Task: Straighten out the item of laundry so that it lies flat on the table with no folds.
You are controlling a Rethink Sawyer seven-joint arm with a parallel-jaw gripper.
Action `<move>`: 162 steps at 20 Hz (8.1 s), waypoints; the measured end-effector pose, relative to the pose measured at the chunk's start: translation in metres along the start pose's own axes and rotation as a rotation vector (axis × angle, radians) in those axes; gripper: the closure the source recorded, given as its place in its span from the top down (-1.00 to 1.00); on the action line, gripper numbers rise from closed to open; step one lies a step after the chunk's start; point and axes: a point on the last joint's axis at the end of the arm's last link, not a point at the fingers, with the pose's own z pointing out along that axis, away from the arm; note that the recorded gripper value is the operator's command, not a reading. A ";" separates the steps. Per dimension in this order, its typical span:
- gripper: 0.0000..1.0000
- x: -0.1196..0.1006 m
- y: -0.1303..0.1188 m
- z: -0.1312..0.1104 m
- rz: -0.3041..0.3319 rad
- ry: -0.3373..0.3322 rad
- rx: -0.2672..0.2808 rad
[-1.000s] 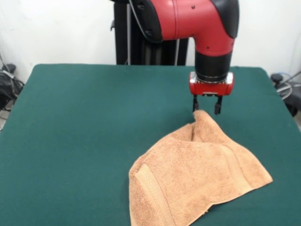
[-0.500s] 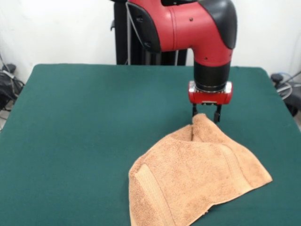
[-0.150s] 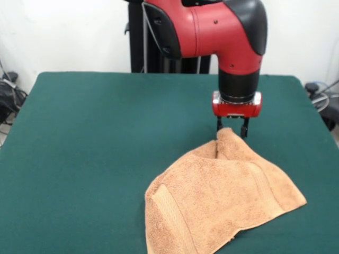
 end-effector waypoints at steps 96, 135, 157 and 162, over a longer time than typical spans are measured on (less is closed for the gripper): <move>-1.00 -0.084 -0.255 -0.417 0.416 0.106 -0.020; -1.00 -0.112 -0.224 -0.360 0.249 0.012 -0.002; -1.00 -0.103 -0.182 -0.295 0.182 0.046 -0.021; -1.00 -0.107 -0.164 -0.281 0.154 0.036 -0.025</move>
